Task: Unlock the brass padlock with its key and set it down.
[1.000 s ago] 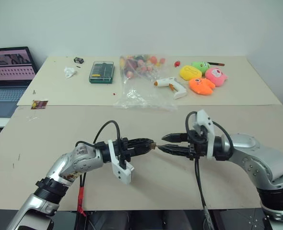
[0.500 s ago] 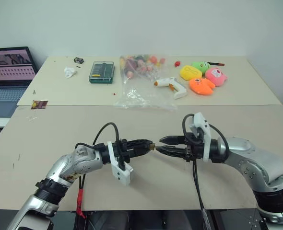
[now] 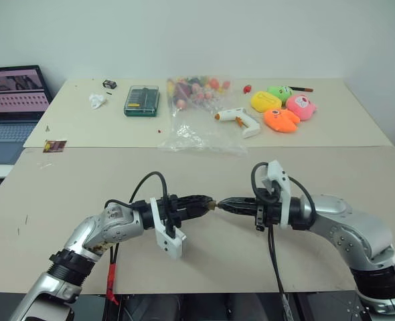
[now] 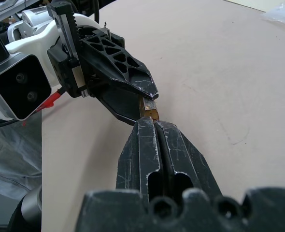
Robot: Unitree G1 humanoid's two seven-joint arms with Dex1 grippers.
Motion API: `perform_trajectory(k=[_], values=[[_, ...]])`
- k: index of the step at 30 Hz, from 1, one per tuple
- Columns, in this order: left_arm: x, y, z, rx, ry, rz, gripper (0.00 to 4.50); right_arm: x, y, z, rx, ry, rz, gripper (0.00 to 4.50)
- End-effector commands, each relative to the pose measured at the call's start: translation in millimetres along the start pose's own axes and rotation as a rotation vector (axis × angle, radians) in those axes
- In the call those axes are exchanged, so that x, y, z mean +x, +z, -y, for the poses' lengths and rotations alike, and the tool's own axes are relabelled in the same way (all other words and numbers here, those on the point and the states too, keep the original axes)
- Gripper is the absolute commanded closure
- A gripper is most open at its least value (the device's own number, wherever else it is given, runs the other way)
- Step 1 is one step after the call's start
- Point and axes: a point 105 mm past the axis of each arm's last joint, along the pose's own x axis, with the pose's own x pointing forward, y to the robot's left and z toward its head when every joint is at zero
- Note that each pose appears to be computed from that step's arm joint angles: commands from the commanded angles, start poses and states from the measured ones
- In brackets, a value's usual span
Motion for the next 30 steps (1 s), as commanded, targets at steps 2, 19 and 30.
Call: perform_trajectory(k=[2, 19, 30], values=[[0.0, 6.3, -17.5, 0.112, 0.072, 0.034, 3.68, 2.5, 1.6, -5.4, 0.058, 0.025, 0.004, 4.49], [-0.3, 14.6, -38.8, 0.304, 0.178, 0.055, 3.68, 4.3, 19.3, -28.7, 0.46, 0.173, 0.109, 4.49], [6.4, -0.5, -26.7, -0.04, 0.142, -0.01, 3.68, 1.7, 32.9, -41.0, 0.114, 0.168, 0.079, 3.72]])
